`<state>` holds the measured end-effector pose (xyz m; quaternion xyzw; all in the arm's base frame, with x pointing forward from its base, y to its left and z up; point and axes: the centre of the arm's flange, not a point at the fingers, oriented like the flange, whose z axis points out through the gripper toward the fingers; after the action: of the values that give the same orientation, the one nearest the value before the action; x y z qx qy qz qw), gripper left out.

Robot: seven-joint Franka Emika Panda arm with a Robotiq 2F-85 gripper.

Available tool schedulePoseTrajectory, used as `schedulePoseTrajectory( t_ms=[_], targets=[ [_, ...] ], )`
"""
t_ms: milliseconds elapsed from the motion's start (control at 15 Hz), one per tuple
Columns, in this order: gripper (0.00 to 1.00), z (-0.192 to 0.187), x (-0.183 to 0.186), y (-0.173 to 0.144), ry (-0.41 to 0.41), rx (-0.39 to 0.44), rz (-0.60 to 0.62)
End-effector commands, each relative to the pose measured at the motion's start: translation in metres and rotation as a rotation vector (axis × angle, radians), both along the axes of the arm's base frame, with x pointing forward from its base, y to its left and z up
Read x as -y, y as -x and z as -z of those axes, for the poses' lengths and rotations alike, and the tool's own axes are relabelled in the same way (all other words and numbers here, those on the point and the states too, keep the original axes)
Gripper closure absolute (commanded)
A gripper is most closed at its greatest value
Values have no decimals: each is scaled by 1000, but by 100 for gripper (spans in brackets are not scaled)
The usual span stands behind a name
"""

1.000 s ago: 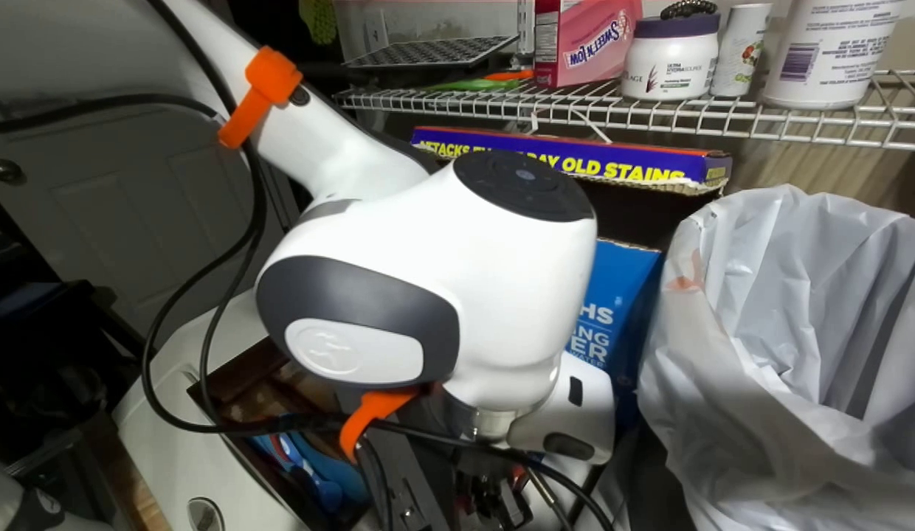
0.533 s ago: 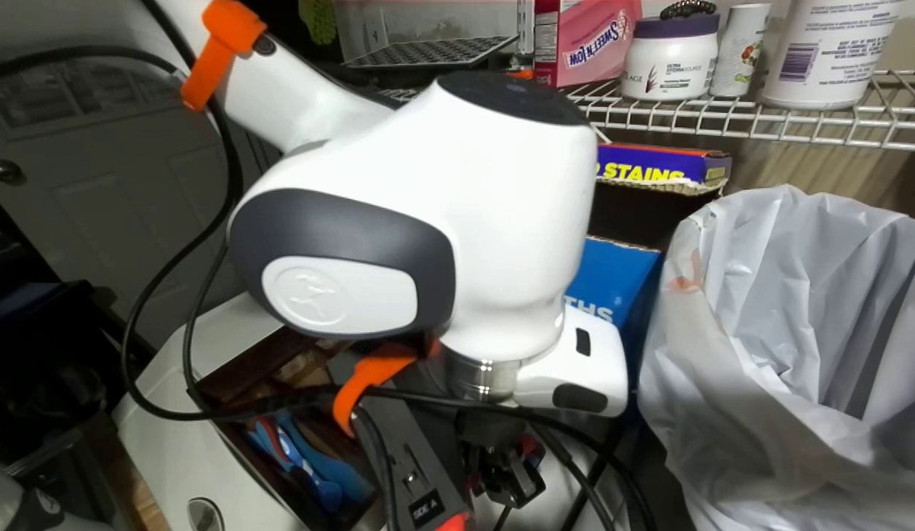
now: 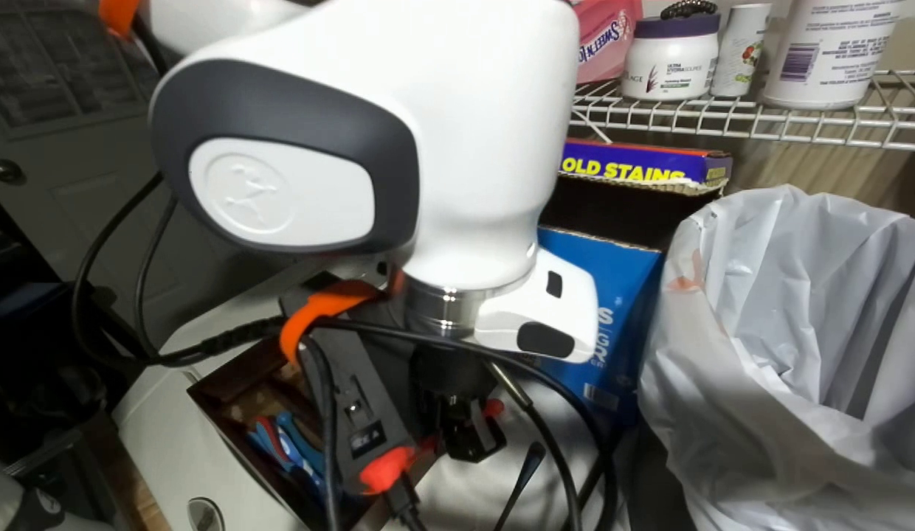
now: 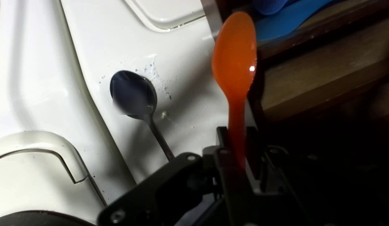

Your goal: Put the spoons in the cutlery rack

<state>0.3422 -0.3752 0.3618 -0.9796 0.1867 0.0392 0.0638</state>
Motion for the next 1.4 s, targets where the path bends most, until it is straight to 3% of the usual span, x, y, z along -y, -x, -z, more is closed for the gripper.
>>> schedulePoseTrajectory(
  t_ms=[0, 533, 1333],
  targets=[
    [96, -29, -16, 15, -1, -35, 75],
    [96, -34, -49, 21, 28, -125, 265],
    [96, -15, -111, 21, 146, -143, 599]
  ],
)
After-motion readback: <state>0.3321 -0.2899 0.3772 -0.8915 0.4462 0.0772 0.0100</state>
